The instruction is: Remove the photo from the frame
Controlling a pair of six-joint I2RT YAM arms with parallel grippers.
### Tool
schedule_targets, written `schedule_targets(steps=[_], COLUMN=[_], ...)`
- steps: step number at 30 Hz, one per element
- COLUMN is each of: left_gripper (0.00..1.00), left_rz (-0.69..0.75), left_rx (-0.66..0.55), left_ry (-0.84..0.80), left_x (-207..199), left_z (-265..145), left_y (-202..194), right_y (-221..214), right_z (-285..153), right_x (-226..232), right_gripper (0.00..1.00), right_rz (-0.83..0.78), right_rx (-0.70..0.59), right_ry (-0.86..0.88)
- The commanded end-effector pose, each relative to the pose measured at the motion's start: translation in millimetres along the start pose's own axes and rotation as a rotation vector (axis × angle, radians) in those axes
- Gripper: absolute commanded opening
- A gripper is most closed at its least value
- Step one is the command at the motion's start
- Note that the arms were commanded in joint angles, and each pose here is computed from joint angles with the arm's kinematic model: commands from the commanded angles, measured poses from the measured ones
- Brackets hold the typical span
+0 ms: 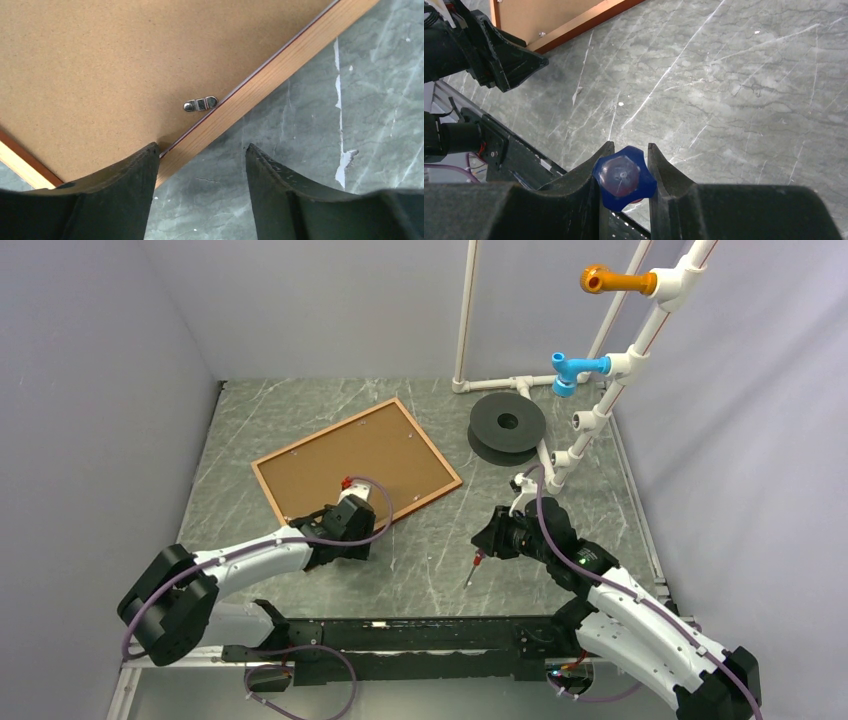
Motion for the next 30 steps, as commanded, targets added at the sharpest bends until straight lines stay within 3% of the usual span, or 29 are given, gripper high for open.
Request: schedule_targets(steps=[1, 10, 17, 24, 28, 30], left_gripper=[0.63, 0.22, 0.01, 0.00, 0.00, 0.05], left_rz=[-0.029, -0.024, -0.184, -0.551, -0.528, -0.476], left_rx=[0.060, 0.120, 0.074, -0.048, -0.095, -0.089], left_ry=[-0.019, -0.106, -0.270, -0.418, -0.475, -0.503], left_x=[-11.7, -48.8, -80.0, -108.7, -126.2, -132.7], left_z=[4.8, 7.6, 4.3, -8.5, -23.1, -30.8], left_y=[-9.1, -25.1, -20.5, -5.1, 11.0, 16.8], right_y=[5.0, 3.7, 7.9, 41.0, 65.1, 77.5], right_z=[-0.3, -1.1, 6.3, 17.0, 23.8, 25.9], right_x=[7.1, 5.6, -0.2, -9.5, -9.5, -11.4], right_gripper=[0.00, 0.00, 0.00, 0.00, 0.00, 0.00], right_rz=[0.010, 0.011, 0.068, 0.169, 0.192, 0.190], right_rx=[-0.033, -0.037, -0.058, -0.229, -0.311, -0.359], right_ry=[0.046, 0.044, -0.029, -0.219, -0.312, -0.353])
Point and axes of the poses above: each gripper's point midway between its finger pads, its own z axis out along the fingers, its own x axis along the line the jaws close on, y = z × x, the point moved 6 cm from there along -z, back along the fingers, and after that the axes turned 8 degrees about z, right-handed, at the moved point
